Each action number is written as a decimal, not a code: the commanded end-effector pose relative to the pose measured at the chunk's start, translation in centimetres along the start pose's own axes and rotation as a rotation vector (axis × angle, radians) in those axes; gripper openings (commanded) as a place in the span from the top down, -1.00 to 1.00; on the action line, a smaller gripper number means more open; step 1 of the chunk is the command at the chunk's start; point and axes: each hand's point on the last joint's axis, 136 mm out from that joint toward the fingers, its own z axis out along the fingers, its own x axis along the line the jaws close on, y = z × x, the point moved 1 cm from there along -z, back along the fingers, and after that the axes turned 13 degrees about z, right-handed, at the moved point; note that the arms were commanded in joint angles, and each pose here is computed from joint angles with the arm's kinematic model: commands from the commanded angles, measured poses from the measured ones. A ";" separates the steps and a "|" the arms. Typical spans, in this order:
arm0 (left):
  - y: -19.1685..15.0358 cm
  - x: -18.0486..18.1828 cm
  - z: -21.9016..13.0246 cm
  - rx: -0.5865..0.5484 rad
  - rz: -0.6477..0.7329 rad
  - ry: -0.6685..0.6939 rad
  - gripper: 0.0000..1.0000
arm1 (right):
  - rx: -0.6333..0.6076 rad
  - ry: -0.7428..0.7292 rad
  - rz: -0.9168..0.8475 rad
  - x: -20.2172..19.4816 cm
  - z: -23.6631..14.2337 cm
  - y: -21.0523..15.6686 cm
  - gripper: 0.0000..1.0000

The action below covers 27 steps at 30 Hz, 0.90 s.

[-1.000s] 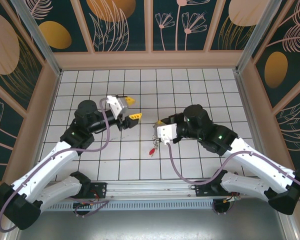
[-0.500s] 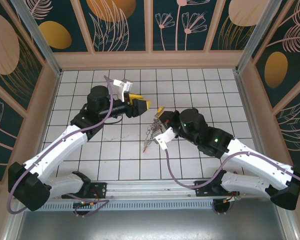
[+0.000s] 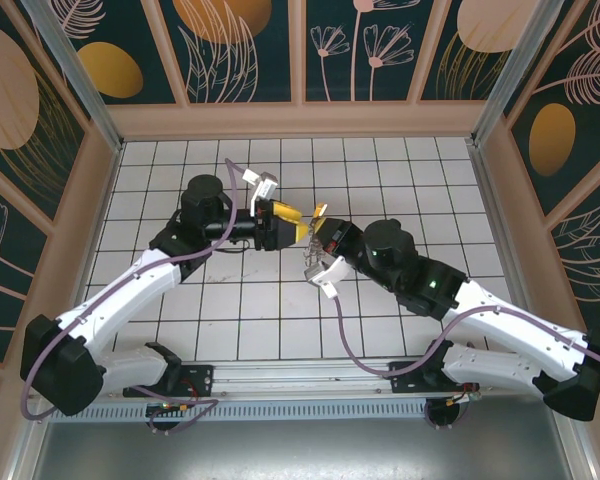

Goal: Put the keys on the keyring

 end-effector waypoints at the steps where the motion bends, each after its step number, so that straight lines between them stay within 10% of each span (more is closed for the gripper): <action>1: -0.3 -0.2 0.3 0.007 0.021 -0.045 -0.37 | -0.008 -0.095 -0.087 -2.1 -1.2 0.0 1.00; 10: 1.1 -1.1 0.6 -0.032 -0.091 -0.124 -0.22 | -0.076 -0.154 -0.090 -2.8 -2.4 0.9 1.00; 18: 1.1 -1.0 1.0 -0.030 -0.159 -0.157 0.33 | -0.143 -0.212 -0.080 -3.5 -2.6 2.1 1.00; 27: 1.0 -0.5 1.3 -0.029 -0.216 -0.158 0.34 | -0.166 -0.231 -0.068 -3.7 -2.6 2.5 1.00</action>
